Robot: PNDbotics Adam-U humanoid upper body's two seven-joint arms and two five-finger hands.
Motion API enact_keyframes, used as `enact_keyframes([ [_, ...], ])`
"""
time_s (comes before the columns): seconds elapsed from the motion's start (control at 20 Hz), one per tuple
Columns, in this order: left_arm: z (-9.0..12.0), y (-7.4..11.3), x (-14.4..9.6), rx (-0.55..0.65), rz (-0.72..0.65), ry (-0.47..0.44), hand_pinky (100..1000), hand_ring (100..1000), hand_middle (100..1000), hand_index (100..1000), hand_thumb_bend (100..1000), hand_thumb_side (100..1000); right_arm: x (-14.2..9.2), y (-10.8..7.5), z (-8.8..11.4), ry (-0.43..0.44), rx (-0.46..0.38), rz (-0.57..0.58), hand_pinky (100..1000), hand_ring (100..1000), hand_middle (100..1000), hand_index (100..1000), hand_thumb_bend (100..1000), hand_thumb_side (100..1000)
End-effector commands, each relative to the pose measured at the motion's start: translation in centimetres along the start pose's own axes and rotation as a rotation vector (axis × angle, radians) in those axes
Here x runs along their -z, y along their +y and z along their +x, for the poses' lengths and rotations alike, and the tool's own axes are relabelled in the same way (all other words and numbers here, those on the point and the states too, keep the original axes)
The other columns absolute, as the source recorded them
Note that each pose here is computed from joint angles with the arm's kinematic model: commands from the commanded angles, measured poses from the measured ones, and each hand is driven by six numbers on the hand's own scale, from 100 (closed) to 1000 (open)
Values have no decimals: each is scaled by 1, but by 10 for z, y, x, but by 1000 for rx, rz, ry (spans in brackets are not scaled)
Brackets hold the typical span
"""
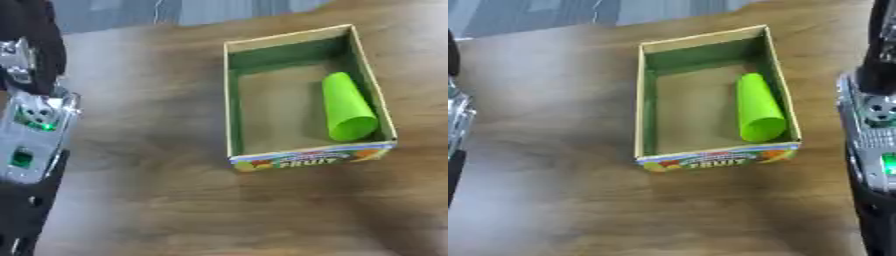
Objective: Pick up objects on the table and place them in the box.
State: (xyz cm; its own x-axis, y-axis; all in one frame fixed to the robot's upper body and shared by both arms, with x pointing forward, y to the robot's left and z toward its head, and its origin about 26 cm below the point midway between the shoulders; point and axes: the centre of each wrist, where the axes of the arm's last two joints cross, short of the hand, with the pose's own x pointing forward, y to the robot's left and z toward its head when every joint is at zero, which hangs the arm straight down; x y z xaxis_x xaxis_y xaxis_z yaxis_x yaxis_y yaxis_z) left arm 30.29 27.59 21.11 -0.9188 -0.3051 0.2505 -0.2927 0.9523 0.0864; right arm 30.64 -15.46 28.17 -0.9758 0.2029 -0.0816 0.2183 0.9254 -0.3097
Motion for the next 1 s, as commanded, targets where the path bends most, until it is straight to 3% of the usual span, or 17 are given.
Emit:
enact_keyframes([
  [0.05,4,-5,2,-12,30,-44,777,893,948,1000,393,1000,1,3,5,-26,32,-8,567,899,901,896,100,1000],
  [0.3,4,-11,1,-16,96,-50,733,853,911,994,370,1000,-6,5,5,-5,42,9,529,903,923,925,100,1000],
  [0.6,6,-22,-6,-42,82,-23,679,816,890,977,358,1000,-16,11,7,49,46,35,486,889,910,951,100,1000],
  [1.0,6,-24,-8,-46,76,-9,652,794,873,967,369,1000,-17,12,8,54,50,33,479,876,900,944,100,1000],
])
